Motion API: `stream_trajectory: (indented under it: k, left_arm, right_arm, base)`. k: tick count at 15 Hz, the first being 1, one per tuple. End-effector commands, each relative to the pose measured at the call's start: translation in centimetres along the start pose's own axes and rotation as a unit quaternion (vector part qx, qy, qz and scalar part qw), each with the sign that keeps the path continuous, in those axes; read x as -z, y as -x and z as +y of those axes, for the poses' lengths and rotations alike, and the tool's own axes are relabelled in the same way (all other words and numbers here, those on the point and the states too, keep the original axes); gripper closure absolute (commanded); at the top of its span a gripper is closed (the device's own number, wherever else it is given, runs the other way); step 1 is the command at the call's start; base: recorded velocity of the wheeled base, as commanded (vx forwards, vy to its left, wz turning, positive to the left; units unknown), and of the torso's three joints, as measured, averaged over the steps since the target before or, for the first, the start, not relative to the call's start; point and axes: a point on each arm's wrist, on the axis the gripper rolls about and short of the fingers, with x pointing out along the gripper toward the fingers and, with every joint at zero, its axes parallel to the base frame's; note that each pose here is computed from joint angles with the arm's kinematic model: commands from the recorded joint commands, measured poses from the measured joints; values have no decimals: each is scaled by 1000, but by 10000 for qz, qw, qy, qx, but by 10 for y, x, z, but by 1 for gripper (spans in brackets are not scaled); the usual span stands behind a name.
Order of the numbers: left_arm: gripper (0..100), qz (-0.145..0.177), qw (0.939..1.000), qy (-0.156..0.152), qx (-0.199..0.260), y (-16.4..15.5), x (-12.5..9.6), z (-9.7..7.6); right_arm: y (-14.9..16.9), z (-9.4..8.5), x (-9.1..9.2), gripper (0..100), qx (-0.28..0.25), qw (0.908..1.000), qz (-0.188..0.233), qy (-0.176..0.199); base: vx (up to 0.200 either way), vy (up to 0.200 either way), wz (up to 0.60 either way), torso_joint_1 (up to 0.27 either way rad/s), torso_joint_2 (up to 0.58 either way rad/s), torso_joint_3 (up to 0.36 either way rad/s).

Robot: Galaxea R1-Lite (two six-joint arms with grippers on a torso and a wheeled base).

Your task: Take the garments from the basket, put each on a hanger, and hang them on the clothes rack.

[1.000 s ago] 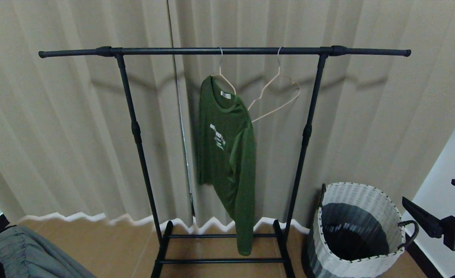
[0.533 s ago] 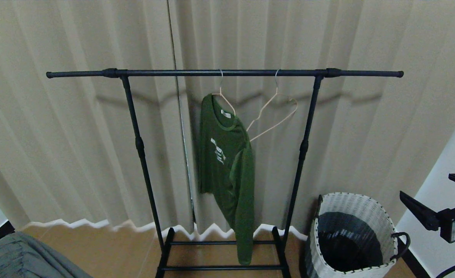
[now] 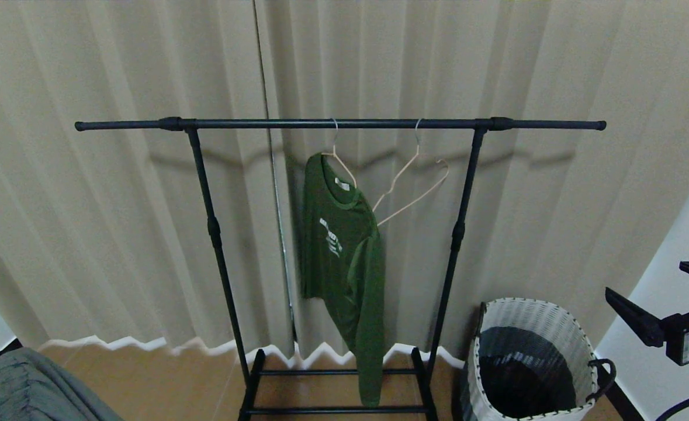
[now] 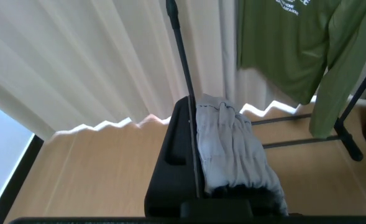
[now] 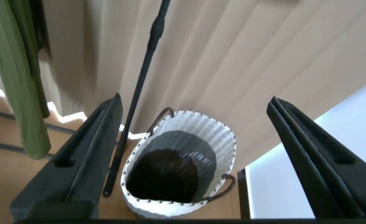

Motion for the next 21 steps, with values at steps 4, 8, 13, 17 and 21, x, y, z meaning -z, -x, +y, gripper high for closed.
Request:
stream_trajectory:
  k: [4, 8, 13, 17, 21]
  left_arm:
    - [100, -12, 10000, 10, -5, 0, -1, 0]
    - [100, -12, 10000, 2, -5, 0, -1, 0]
    - [100, -5, 10000, 1, -4, 0, 0, 0]
    - [100, 12, 10000, -1, -8, 0, 1, 0]
    - [100, 5, 10000, 8, -10, 0, 0, 0]
  right_arm:
    - [-2, -2, -6, 0, 25, 9999, -96, -60]
    - [-2, -3, -8, 0, -2, 9999, -137, -68]
    - [-2, -3, -8, 0, -19, 9999, -134, -67]
    - [-6, -3, -8, 0, -19, 9999, -86, -69]
    - [-9, -3, -9, 0, -31, 9999, -74, -69]
  base:
    - [200, 0, 0, -2, -5, 4]
    - [200, 0, 0, 7, 1, 1]
    - [200, 0, 0, 3, 0, 0]
    - [100, 0, 0, 4, 1, -1]
    - [0, 0, 0, 0, 0, 0]
